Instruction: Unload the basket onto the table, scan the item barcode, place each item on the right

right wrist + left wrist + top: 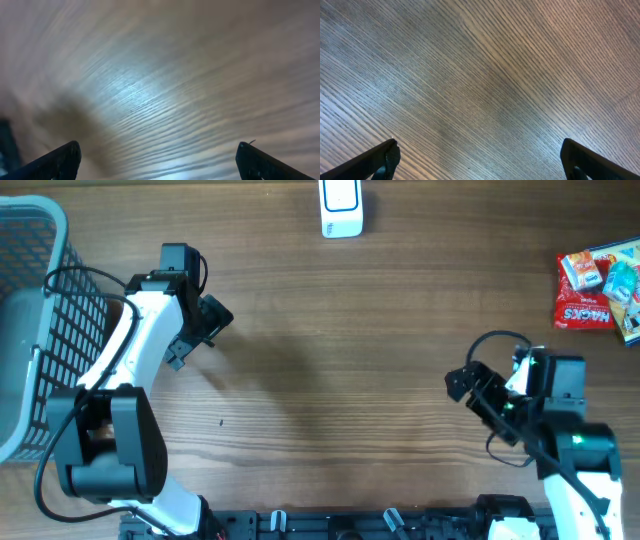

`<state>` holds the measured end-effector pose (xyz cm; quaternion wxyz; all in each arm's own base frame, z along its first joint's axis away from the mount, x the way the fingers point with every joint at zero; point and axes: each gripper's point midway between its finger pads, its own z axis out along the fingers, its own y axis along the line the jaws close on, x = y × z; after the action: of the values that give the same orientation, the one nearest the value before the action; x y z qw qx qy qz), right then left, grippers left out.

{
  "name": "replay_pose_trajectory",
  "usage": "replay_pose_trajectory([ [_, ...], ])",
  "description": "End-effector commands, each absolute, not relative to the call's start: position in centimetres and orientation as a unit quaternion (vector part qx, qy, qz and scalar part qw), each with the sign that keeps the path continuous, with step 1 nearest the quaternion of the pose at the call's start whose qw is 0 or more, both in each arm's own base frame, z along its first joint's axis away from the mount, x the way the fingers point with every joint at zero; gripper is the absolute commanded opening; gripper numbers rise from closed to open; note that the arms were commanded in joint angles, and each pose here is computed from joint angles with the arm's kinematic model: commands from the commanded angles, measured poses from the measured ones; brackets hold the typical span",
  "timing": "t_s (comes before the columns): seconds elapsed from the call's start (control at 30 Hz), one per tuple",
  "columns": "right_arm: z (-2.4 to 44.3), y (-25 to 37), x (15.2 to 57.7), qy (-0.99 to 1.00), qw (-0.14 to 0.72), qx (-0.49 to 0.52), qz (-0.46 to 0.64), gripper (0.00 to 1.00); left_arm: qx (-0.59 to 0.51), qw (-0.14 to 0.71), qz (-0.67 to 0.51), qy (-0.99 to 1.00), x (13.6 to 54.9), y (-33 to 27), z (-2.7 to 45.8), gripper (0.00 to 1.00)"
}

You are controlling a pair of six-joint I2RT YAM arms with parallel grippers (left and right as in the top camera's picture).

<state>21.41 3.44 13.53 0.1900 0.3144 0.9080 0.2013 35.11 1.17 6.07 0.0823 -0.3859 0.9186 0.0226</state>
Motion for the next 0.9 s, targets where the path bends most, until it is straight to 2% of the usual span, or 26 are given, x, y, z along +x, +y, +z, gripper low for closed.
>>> replay_pose_trajectory([
  [0.0,11.1,3.1,20.6,0.868,0.114,0.445,0.19,1.0,-0.392,0.084,0.027,0.916,35.1,1.5,6.1,1.0],
  [0.1,9.6,3.5,20.2,0.87,0.069,0.453,0.18,1.0,-0.392,0.084,0.027,0.916,35.1,1.5,6.1,1.0],
  [0.2,9.6,4.4,21.9,0.924,0.102,0.307,0.202,1.0,-0.392,0.084,0.027,0.916,35.1,1.5,6.1,1.0],
  [0.33,10.5,4.9,23.8,0.925,0.143,0.272,0.225,1.0,-0.392,0.084,0.027,0.916,35.1,1.5,6.1,1.0],
  [0.47,15.6,5.5,25.1,0.924,0.296,0.087,0.226,1.0,-0.392,0.084,0.027,0.916,35.1,1.5,6.1,1.0],
  [0.67,21.5,5.1,24.1,0.873,0.441,0.033,0.205,1.0,-0.392,0.084,0.027,0.916,35.1,1.5,6.1,1.0],
  [0.77,22.2,5.2,24.2,0.845,0.494,0.016,0.205,1.0,-0.392,0.084,0.027,0.916,35.1,1.5,6.1,1.0],
  [0.87,20.8,5.3,23.9,0.807,0.553,-0.002,0.206,1.0,-0.392,0.084,0.027,0.916,35.1,1.5,6.1,1.0],
])
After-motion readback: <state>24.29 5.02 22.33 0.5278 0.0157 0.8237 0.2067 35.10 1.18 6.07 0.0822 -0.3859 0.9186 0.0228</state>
